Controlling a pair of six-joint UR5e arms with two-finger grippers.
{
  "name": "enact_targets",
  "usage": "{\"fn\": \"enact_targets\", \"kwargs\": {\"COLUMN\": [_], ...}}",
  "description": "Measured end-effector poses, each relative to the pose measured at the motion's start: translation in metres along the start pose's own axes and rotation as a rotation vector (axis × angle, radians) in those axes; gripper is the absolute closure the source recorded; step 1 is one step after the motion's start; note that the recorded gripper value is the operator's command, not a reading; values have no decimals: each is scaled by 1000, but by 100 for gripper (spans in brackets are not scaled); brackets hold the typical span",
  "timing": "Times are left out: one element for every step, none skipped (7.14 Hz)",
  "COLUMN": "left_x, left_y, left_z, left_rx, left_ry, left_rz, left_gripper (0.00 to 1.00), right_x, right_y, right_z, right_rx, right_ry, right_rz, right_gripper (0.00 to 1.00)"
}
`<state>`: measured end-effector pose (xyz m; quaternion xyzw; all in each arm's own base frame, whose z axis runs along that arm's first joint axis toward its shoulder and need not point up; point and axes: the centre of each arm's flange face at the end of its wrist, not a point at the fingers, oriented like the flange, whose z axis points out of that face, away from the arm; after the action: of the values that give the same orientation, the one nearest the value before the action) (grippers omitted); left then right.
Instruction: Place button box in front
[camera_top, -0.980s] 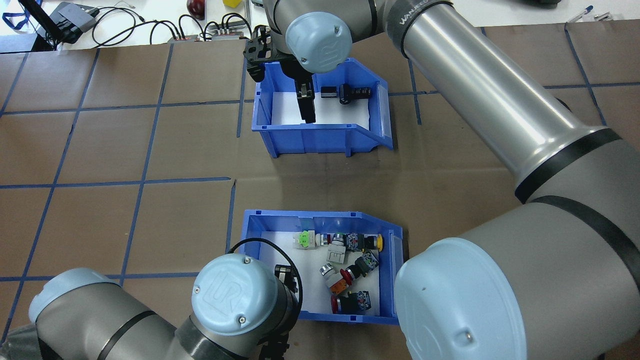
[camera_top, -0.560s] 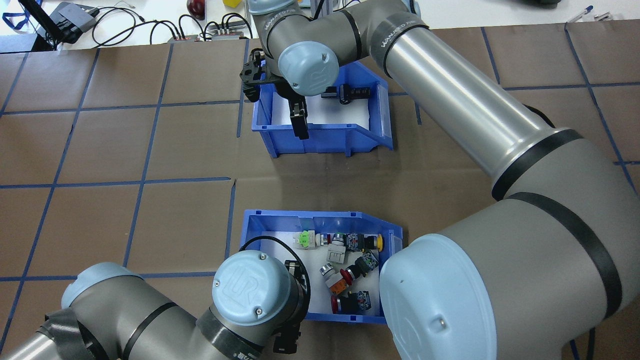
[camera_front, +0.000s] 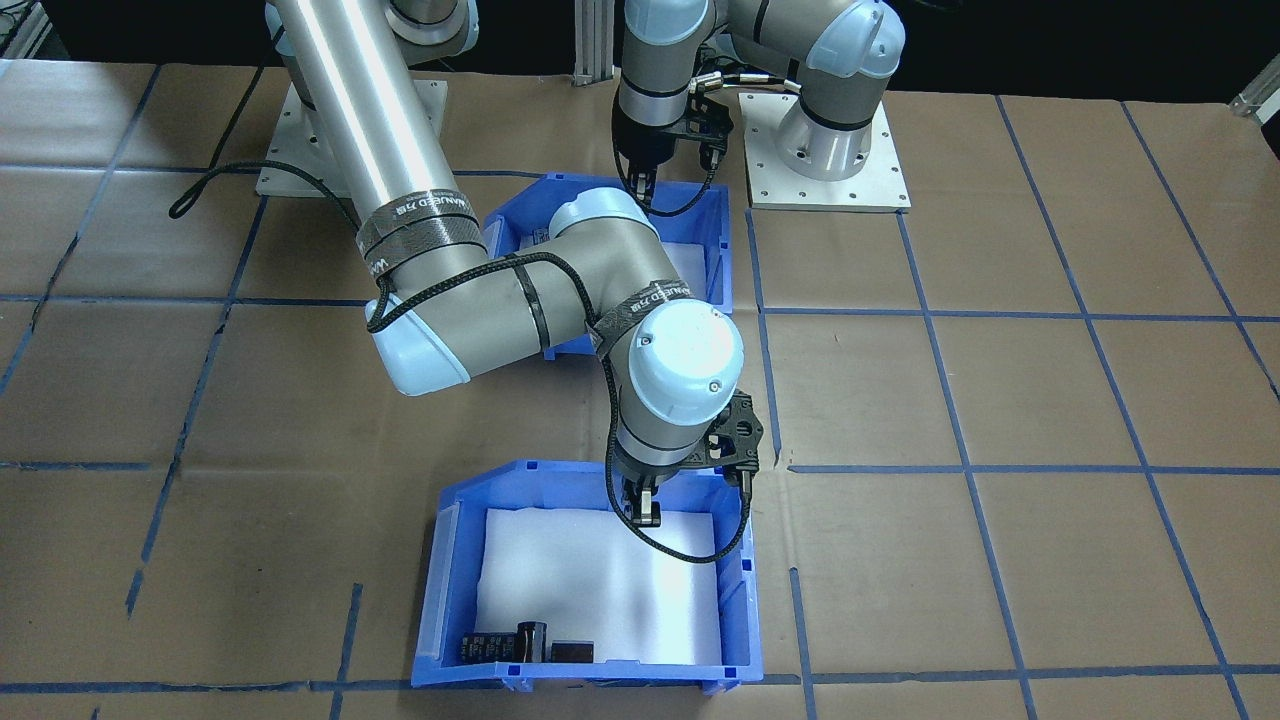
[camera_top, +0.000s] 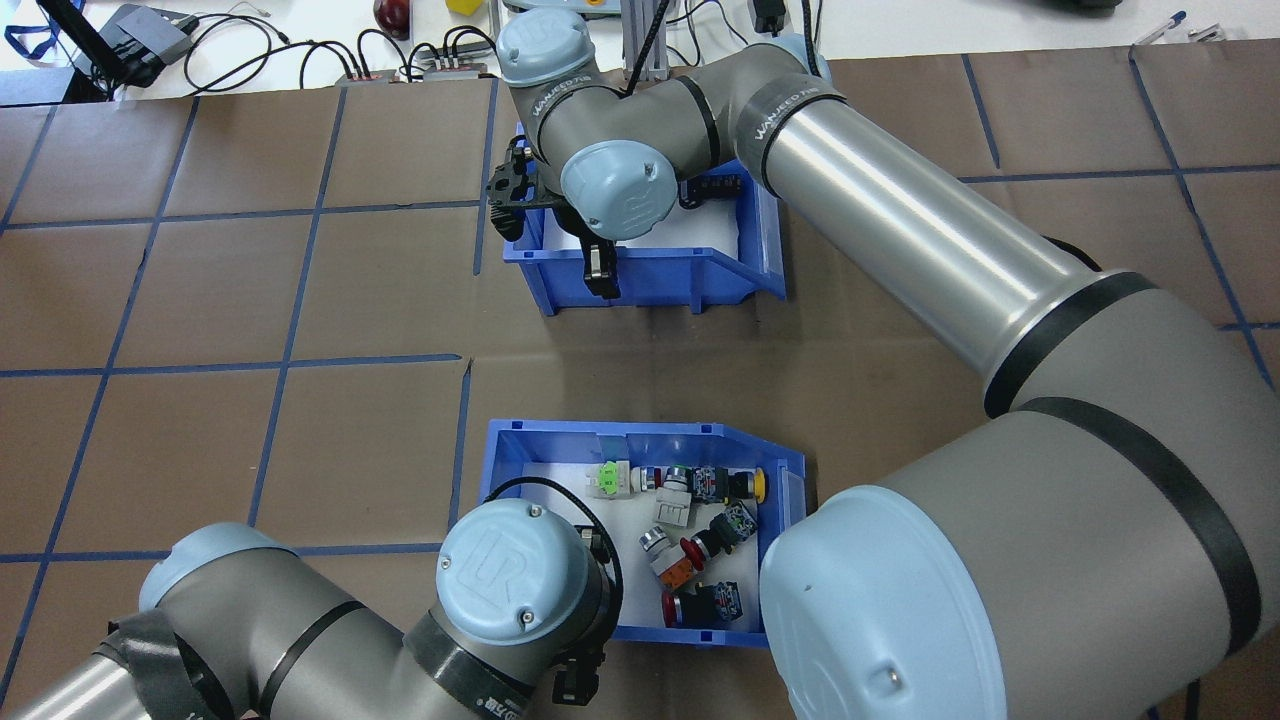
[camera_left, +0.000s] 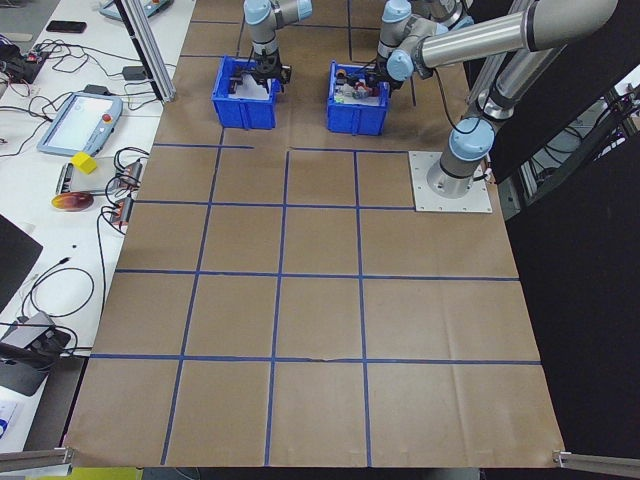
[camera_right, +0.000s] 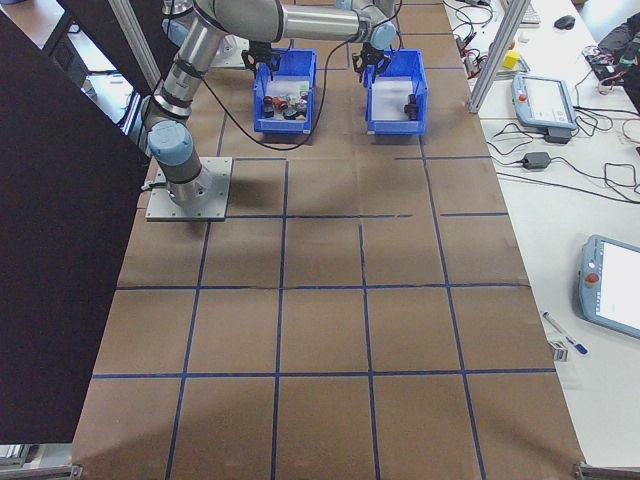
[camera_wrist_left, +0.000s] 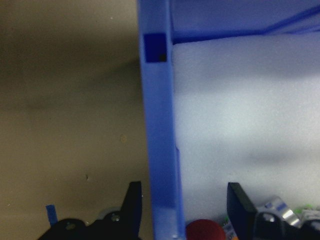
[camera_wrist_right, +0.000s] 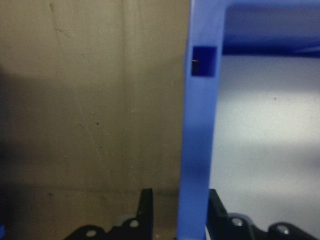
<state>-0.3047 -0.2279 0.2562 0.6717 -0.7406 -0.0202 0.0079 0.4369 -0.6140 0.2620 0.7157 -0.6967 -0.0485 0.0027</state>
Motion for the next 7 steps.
{"fn": "enact_targets", "kwargs": {"left_x": [0, 0, 0, 0, -1, -2, -3], "left_y": [0, 0, 0, 2, 4, 5, 5], "left_z": [0, 0, 0, 0, 0, 1, 1], "left_rx": [1, -1, -4, -17, -37, -49, -54], "left_ry": [0, 2, 2, -3, -13, -20, -23], "left_rz": [-2, -4, -7, -7, -7, -7, -7], "left_gripper": [36, 39, 45, 50, 61, 76, 98], "right_x": [0, 1, 3, 6, 15, 27, 37], "right_y": [1, 4, 9, 21, 46, 81, 118], "right_z": [-7, -23, -45, -63, -77, -89, -95], "right_rx": [5, 14, 25, 30, 26, 19, 11], "right_ry": [11, 35, 69, 96, 117, 130, 133], "right_rz": [2, 3, 7, 8, -6, -27, -53], "right_gripper": [93, 94, 94, 94, 94, 95, 97]}}
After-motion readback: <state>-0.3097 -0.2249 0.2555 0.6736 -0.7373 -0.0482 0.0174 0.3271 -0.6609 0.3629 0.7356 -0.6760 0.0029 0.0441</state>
